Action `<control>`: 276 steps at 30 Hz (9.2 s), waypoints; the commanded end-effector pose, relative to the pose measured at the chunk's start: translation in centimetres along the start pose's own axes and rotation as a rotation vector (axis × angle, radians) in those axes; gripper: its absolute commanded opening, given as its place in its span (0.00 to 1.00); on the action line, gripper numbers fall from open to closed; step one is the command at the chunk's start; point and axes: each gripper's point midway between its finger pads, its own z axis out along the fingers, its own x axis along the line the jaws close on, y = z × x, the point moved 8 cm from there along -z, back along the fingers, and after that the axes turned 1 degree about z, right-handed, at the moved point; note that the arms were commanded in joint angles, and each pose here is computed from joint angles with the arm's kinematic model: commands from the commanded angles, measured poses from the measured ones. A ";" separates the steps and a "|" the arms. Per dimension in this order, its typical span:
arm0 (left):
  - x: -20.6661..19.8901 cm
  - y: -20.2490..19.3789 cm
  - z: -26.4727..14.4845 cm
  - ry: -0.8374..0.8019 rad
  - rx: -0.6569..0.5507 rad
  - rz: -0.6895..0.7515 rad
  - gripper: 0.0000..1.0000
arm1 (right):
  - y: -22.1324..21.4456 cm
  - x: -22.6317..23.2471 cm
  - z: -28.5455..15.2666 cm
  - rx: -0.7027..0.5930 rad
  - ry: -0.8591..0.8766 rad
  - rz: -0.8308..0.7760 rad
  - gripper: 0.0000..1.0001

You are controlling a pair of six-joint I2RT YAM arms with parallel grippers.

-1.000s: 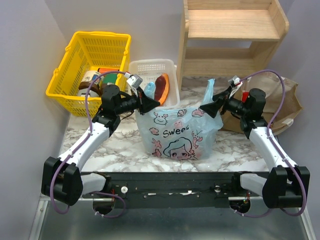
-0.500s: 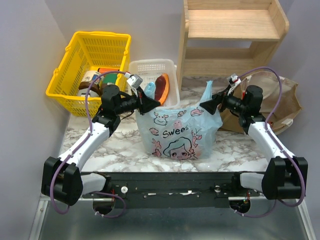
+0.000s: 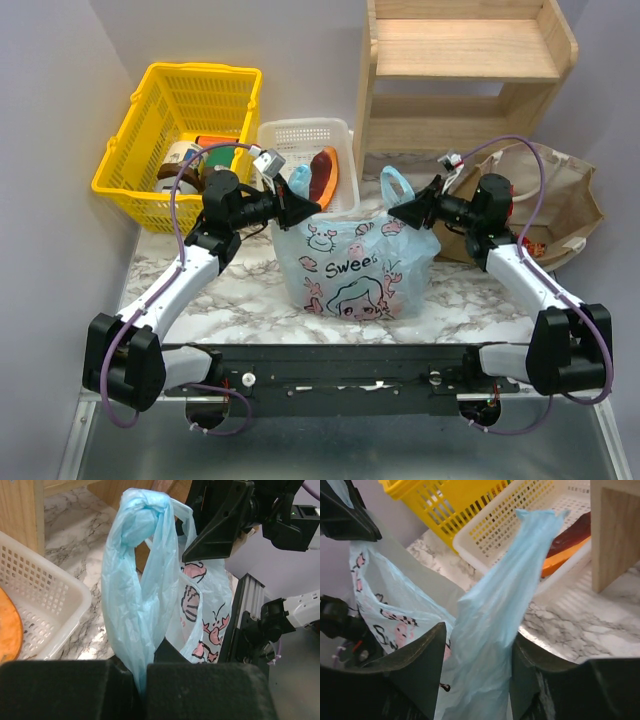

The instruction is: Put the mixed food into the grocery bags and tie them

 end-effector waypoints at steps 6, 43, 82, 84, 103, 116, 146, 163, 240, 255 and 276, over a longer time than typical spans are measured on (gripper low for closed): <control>-0.7 0.5 -0.9 0.034 -0.054 0.025 0.00 | 1.3 1.7 -1.2 -0.112 -0.078 -0.024 0.01; -1.9 -3.2 6.6 -0.137 0.296 -0.234 0.00 | -2.8 8.2 -2.0 -0.110 0.135 -0.279 0.10; -4.1 -3.6 0.2 -0.311 0.435 0.082 0.00 | 9.5 4.0 -0.8 0.089 0.507 -0.201 1.00; -4.1 -3.6 0.2 -0.307 0.433 0.085 0.00 | 9.3 4.1 -0.3 0.098 0.521 -0.186 1.00; -4.9 1.5 3.0 -0.255 0.327 -0.079 0.00 | 11.0 10.1 -0.1 0.071 0.509 -0.288 0.01; -5.7 -1.8 6.6 -0.346 0.560 -0.207 0.00 | 6.7 12.9 5.0 0.174 0.623 -0.277 0.01; -8.2 -2.8 3.9 -0.578 0.483 -0.111 0.74 | 4.8 11.1 6.6 0.205 0.601 -0.220 0.01; -7.5 -2.5 6.3 -0.489 0.282 -0.195 0.62 | 4.5 11.2 6.9 0.130 0.581 -0.188 0.01; -7.8 -1.7 5.0 -0.381 0.350 0.073 0.75 | 3.7 8.6 3.5 0.022 0.335 -0.048 0.01; -6.9 -0.4 7.1 -0.350 0.367 0.036 0.59 | 4.0 9.2 2.6 0.040 0.244 -0.137 0.01; -6.3 -1.0 8.3 -0.311 0.327 -0.076 0.78 | 3.5 9.7 1.5 0.053 0.162 -0.174 0.01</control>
